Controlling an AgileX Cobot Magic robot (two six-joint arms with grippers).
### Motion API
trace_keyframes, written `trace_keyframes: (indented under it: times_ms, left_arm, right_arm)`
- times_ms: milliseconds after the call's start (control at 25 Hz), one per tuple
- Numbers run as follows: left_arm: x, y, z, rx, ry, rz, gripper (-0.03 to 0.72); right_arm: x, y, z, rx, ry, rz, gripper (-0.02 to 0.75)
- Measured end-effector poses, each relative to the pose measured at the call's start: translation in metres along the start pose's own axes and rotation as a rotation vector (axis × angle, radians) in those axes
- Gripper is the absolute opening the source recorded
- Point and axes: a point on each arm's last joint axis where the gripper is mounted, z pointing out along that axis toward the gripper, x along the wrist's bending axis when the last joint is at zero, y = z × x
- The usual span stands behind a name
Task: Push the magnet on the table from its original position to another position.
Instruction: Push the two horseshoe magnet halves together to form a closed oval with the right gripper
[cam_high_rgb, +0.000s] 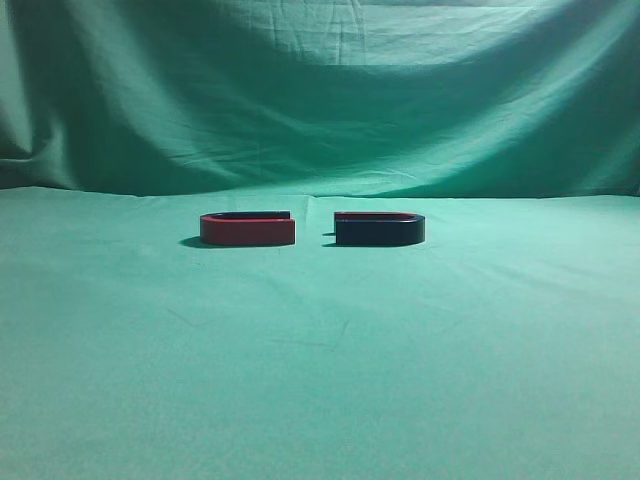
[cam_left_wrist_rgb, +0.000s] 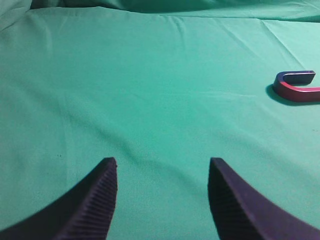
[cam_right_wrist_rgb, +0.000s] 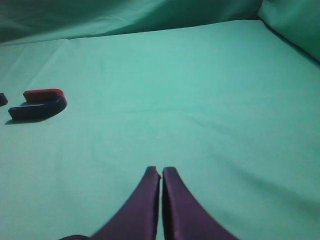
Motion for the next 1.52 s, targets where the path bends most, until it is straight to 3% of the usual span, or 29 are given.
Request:
trace_keyframes:
  times_ms: [400,760,960,1120,1280,1520]
  left_arm:
    - [0.000,0.000,0.000,0.000,0.000,0.000,0.372]
    - [0.000,0.000,0.000,0.000,0.000,0.000,0.372]
    - [0.000,0.000,0.000,0.000,0.000,0.000,0.372]
    - [0.000,0.000,0.000,0.000,0.000,0.000,0.372]
    - [0.000,0.000,0.000,0.000,0.000,0.000,0.372]
    - [0.000,0.000,0.000,0.000,0.000,0.000,0.372]
  right_arm:
    - [0.000,0.002,0.000,-0.023,0.003,0.001,0.000]
    - [0.008,0.047,-0.014,-0.545,0.120,0.114,0.000]
    - [0.010,0.087,-0.037,-0.635,0.126,0.099,0.000]
    - [0.012,0.118,-0.036,-0.458,0.087,0.071,0.000]
    - [0.014,0.139,-0.016,-0.115,0.034,0.066,0.000]
    - [0.017,0.152,0.029,0.395,0.003,-0.081,0.000]
